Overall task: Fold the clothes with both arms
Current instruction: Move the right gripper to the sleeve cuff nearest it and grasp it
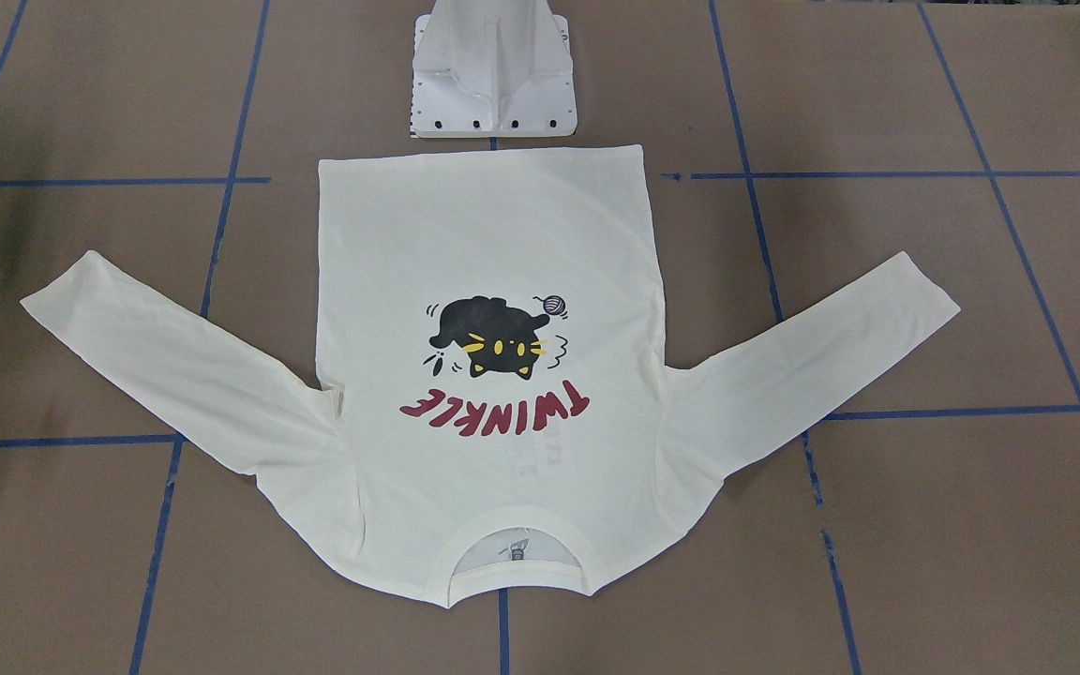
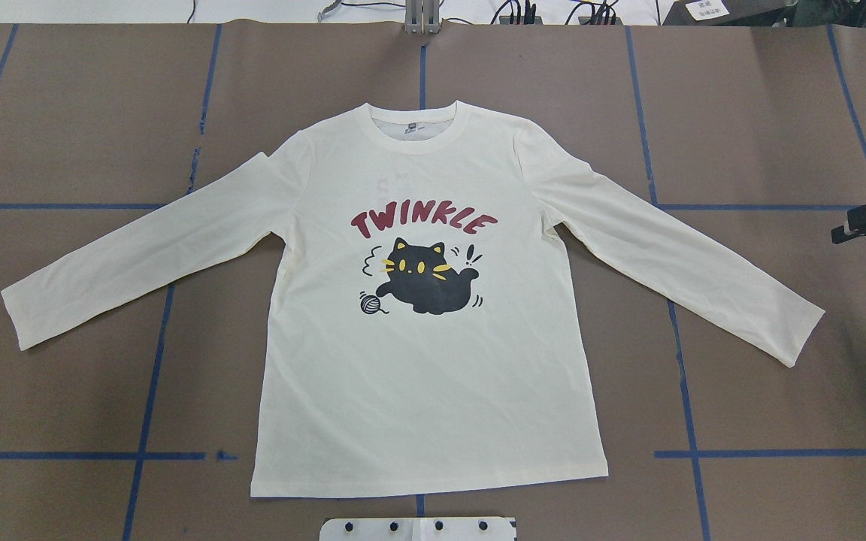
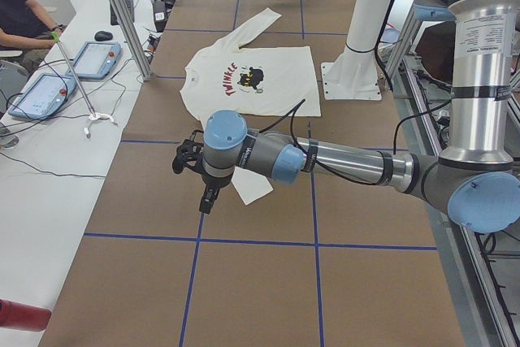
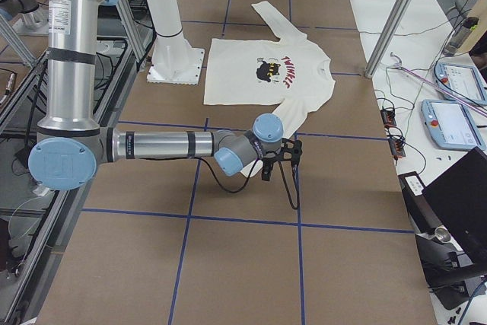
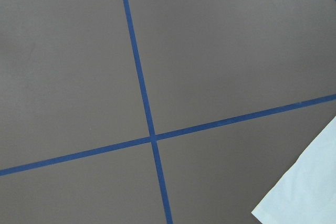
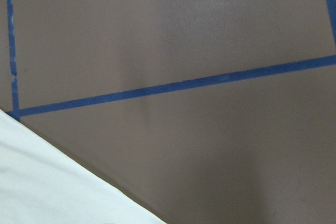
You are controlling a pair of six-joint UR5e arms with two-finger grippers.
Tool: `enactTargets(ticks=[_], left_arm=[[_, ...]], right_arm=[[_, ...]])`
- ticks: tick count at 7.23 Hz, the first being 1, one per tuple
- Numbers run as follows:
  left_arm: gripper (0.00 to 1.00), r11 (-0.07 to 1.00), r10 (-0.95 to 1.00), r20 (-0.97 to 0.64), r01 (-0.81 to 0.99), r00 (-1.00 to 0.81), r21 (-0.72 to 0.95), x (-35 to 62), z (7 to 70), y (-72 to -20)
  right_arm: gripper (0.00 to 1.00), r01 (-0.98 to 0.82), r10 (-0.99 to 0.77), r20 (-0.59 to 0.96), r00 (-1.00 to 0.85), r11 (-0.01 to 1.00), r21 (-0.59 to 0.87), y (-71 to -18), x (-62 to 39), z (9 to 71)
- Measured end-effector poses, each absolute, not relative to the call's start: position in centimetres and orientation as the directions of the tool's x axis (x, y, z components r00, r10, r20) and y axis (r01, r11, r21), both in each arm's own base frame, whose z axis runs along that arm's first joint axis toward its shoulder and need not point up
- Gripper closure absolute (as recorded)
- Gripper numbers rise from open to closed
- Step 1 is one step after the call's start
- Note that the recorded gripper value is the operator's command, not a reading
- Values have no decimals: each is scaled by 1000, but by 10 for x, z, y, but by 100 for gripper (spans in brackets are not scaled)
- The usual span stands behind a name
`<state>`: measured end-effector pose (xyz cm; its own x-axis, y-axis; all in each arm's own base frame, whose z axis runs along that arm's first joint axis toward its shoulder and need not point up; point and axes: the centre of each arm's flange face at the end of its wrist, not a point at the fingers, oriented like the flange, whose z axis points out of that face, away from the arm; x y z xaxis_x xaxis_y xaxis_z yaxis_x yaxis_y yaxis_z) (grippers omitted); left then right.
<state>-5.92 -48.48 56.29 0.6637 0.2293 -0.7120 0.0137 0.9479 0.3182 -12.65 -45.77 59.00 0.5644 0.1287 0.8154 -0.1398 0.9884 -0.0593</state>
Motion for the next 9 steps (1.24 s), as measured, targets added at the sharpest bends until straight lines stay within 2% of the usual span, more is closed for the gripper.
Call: enactTargets(ticks=[2, 5, 9], left_arm=[[0, 958, 214, -741, 13, 637, 288, -57, 578, -483], [0, 956, 219, -743, 12, 633, 292, -57, 583, -483], [0, 955, 222, -741, 12, 633, 297, -57, 586, -483]], right_arm=[[0, -91, 52, 762, 646, 996, 9, -433, -179, 589], [0, 13, -19, 741, 672, 1000, 14, -395, -221, 594], [0, 33, -24, 717, 696, 999, 1, -386, -231, 606]])
